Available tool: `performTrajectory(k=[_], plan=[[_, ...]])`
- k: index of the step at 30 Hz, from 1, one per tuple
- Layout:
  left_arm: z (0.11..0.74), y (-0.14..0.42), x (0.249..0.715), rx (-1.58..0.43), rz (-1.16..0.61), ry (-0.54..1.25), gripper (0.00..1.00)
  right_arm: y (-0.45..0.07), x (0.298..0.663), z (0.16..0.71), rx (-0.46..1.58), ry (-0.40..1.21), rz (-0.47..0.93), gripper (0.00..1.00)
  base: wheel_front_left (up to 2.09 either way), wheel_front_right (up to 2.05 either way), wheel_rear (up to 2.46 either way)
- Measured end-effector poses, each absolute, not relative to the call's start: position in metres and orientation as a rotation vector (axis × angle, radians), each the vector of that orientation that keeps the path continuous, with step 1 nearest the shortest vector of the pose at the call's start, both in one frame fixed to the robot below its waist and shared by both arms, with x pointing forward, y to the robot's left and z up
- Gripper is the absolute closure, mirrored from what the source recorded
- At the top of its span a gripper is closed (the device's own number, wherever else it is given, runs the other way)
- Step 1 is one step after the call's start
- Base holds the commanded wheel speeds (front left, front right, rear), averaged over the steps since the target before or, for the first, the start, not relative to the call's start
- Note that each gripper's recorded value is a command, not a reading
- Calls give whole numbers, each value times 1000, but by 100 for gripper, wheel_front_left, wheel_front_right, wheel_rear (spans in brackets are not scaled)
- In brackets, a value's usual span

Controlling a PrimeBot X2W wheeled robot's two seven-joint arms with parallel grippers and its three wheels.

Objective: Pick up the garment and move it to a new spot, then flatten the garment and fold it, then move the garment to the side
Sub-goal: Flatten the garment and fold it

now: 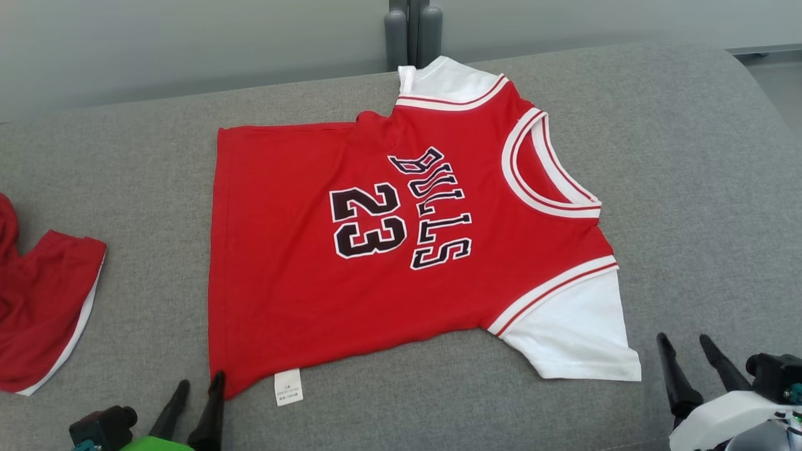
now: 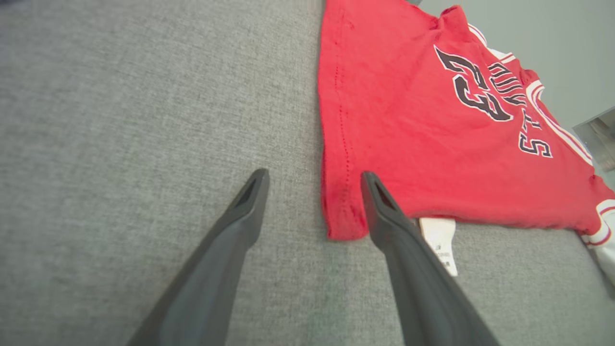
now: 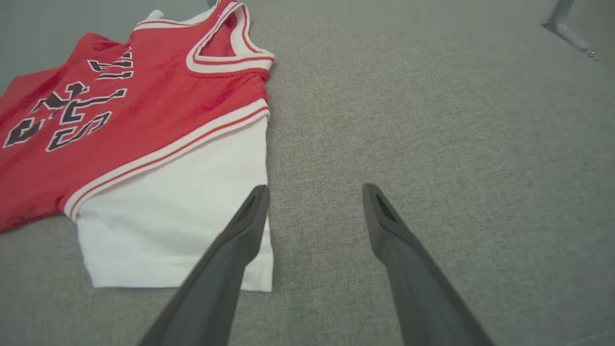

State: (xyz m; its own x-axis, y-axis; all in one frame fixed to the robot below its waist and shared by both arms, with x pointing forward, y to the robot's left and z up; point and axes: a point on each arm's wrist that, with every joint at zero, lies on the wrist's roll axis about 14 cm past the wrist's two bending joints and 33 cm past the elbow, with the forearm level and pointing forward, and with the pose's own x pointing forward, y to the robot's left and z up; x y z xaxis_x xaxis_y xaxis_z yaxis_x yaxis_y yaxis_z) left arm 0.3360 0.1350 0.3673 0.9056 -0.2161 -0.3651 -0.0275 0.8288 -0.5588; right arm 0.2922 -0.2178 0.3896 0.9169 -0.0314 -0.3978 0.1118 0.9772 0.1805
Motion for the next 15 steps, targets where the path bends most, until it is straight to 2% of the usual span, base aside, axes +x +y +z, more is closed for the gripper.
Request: performTrajectory(k=[8,15], plan=[[393,148,348,-508,-104,332,0,-223,312,427,87,235,-46,0,0,0,0],[422,159,356,-465,-89,221,0,-211,315,436,0,193,17,0,0,0,0]])
